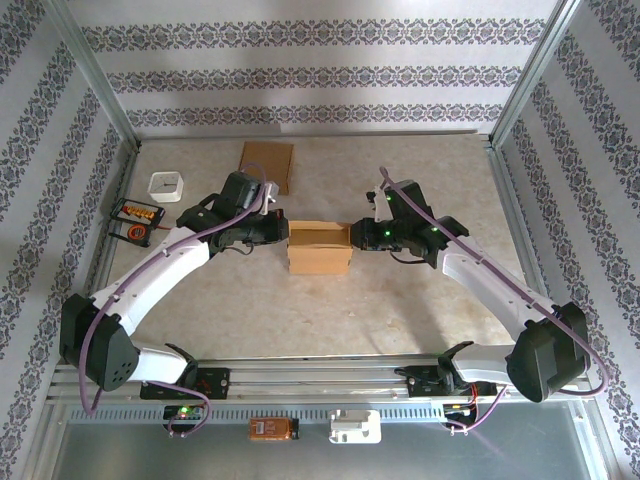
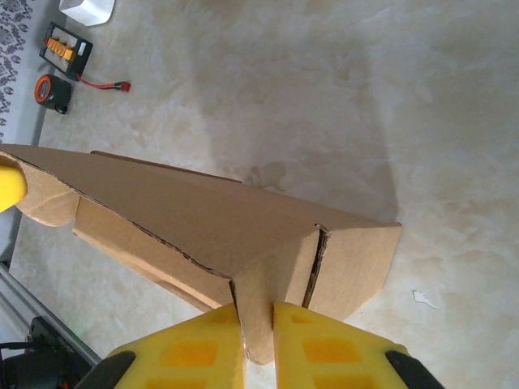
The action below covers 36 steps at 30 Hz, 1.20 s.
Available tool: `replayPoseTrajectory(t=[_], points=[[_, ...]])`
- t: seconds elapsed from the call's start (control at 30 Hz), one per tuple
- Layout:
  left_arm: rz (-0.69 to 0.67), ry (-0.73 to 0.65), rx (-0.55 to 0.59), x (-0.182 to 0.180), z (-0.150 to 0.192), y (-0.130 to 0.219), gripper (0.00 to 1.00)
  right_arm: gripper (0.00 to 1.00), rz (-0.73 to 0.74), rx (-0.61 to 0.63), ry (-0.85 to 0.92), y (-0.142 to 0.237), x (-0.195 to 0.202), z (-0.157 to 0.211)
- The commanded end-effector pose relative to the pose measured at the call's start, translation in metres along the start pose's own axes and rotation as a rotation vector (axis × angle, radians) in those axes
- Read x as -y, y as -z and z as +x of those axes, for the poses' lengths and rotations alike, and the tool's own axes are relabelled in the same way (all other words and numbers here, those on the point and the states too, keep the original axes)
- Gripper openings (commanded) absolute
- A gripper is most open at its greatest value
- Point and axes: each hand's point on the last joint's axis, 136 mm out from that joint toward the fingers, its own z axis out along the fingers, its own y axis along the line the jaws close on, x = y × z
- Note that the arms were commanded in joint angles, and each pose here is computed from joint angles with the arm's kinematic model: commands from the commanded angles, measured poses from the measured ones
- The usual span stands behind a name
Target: Fold the paper box
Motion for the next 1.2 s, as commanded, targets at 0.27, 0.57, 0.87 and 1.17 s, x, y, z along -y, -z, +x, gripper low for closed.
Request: replayPoseTrajectory(t=[0.27,0.57,0.87,1.17], points=[[0.031,0.046,-0.038,-0.005,0.009,-0.008,0.00,0.17,0.045,-0.053,0.006,-0.010,0.010,0.015],[-0.045,0.065,-0.084,-0.031,0.028,-0.016,0.00,0.17,0.050,-0.051,0.010,-0.009,0.010,0.015],[-0.075,0.074,-0.125,-0.044,0.041,-0.023,0.08,0.18,0.050,-0.073,0.004,-0.015,0.011,0.019],[-0.012,0.054,-0.053,-0.026,0.026,-0.009,0.27,0.27,-0.020,-0.044,0.010,-0.005,-0.011,0.003]])
